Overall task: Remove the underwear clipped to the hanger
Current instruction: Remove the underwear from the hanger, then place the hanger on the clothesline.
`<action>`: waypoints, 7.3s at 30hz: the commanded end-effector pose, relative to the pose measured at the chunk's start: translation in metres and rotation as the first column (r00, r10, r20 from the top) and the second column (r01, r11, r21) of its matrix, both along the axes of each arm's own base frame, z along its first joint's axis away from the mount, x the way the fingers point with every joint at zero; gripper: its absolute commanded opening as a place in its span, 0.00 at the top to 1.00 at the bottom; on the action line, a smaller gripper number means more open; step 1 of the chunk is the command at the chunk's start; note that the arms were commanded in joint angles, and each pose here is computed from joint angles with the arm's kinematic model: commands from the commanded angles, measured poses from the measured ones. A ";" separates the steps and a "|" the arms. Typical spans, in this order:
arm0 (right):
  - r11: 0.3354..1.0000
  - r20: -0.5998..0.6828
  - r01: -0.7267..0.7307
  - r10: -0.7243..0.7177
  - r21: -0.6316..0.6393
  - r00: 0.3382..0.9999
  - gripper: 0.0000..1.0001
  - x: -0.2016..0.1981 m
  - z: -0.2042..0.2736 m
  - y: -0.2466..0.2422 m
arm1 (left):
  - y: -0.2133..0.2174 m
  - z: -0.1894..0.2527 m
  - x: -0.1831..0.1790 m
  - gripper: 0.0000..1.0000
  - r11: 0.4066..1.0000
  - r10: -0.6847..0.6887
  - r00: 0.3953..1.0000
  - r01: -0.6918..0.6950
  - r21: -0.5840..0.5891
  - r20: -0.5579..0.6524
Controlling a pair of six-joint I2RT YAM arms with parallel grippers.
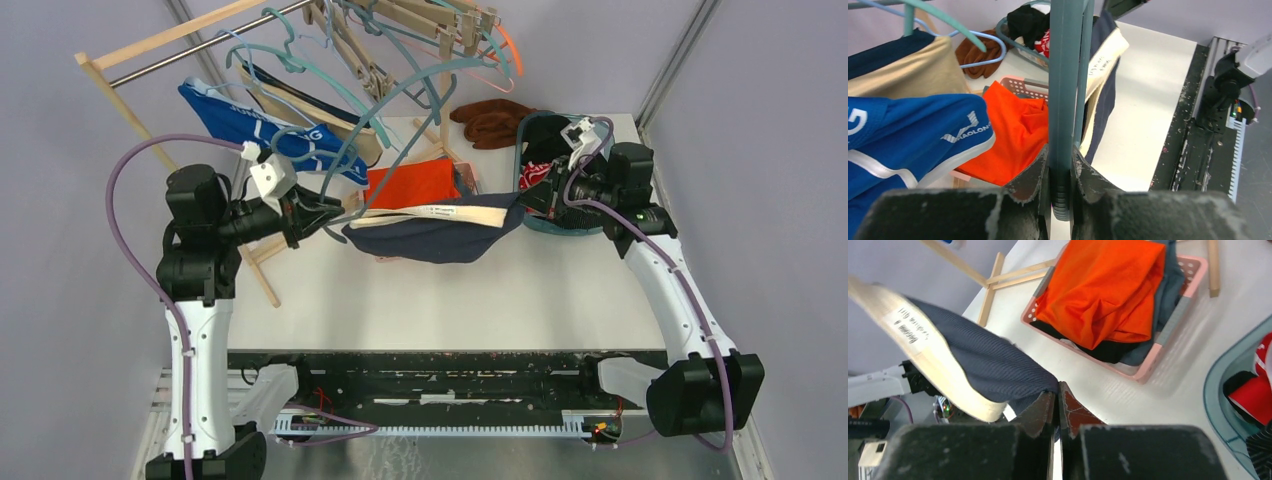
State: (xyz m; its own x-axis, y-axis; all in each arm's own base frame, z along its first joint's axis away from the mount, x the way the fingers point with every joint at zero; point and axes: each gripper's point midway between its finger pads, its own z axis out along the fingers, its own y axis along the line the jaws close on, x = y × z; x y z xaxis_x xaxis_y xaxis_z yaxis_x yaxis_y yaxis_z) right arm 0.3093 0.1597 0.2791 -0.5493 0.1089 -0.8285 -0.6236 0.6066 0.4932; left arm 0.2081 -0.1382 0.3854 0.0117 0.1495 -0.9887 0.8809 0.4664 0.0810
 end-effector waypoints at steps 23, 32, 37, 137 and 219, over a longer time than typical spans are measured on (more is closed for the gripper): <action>0.940 0.307 -0.266 0.324 -0.214 0.895 0.47 -0.064 0.041 0.025 | -0.053 -0.032 0.052 0.97 0.974 0.085 0.993 -0.064 0.217 -0.087; 0.900 0.396 -0.187 0.349 -0.393 0.849 0.22 -0.090 0.086 0.001 | -0.073 -0.074 0.051 0.97 0.920 0.085 0.988 -0.028 0.390 -0.129; 0.879 0.432 -0.114 0.337 -0.464 0.836 0.13 -0.092 0.109 -0.012 | -0.082 -0.099 0.038 0.97 0.873 0.038 0.988 0.040 0.486 -0.150; 0.900 0.369 -0.376 0.434 -0.220 0.822 0.99 -0.127 0.106 0.006 | -0.047 -0.107 0.017 0.17 0.991 -0.094 0.992 0.101 0.090 -0.079; 0.679 0.157 -0.453 0.637 -0.577 0.755 0.99 -0.112 0.025 0.019 | -0.103 -0.076 -0.011 0.09 0.858 -0.193 0.979 0.133 0.496 0.072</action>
State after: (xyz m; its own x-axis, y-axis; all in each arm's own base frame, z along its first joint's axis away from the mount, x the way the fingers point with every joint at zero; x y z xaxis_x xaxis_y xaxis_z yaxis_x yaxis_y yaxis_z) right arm 0.2112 0.1564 0.2996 -0.1952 -0.5763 -0.7936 -0.9319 0.3611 -0.0330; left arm 0.2033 -0.2543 0.3031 0.1914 0.5668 -0.8013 0.9153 0.1918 0.3542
